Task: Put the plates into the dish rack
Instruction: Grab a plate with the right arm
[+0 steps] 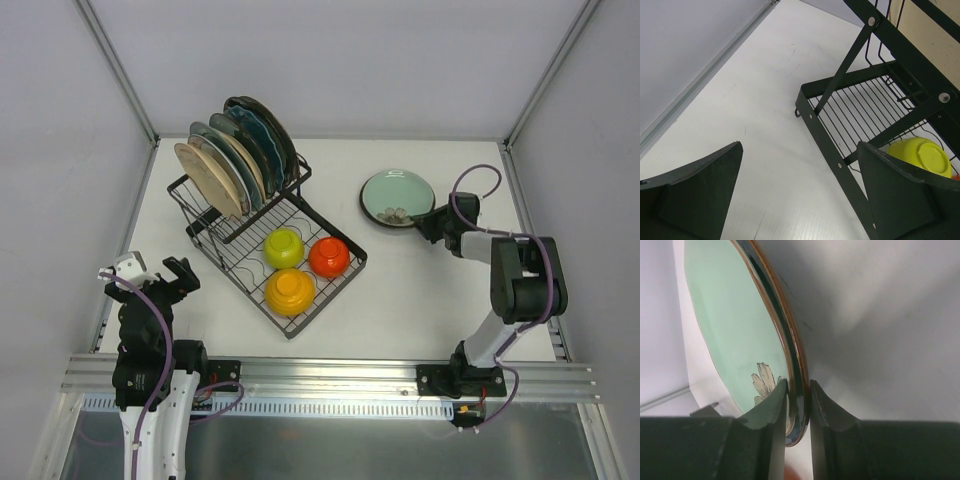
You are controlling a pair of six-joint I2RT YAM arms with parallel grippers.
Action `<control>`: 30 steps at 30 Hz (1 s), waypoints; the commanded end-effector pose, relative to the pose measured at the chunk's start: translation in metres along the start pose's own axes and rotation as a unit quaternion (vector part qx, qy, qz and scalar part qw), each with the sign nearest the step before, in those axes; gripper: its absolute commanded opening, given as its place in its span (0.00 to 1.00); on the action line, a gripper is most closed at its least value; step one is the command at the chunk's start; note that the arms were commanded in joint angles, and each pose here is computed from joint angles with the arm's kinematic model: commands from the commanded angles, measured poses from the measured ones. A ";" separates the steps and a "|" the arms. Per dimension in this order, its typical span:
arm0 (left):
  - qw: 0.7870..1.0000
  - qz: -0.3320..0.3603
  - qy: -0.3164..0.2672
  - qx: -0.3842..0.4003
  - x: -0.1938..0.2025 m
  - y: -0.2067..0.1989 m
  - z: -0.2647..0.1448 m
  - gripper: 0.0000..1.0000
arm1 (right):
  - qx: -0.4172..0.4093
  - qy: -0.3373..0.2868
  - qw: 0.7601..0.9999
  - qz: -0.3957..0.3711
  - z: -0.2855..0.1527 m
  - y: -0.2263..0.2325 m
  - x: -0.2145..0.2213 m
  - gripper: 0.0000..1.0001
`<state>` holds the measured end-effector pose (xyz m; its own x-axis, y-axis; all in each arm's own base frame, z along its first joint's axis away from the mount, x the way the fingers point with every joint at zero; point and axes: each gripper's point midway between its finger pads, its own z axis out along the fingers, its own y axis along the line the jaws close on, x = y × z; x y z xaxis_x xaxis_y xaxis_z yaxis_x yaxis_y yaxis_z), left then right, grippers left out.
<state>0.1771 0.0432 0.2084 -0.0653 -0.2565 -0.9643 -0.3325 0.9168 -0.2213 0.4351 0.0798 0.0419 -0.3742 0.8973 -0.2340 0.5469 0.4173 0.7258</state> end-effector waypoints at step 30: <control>0.996 -0.021 -0.085 0.024 -0.028 0.000 -0.021 0.99 | 0.133 0.069 0.980 -0.133 -0.114 -0.127 0.058 0.47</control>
<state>0.1771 0.0432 0.2082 -0.0661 -0.2565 -0.9643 -0.3326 0.9168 -0.2210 0.2837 0.0759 0.0252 -0.5822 0.7627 -0.2816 0.5406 0.6219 0.5666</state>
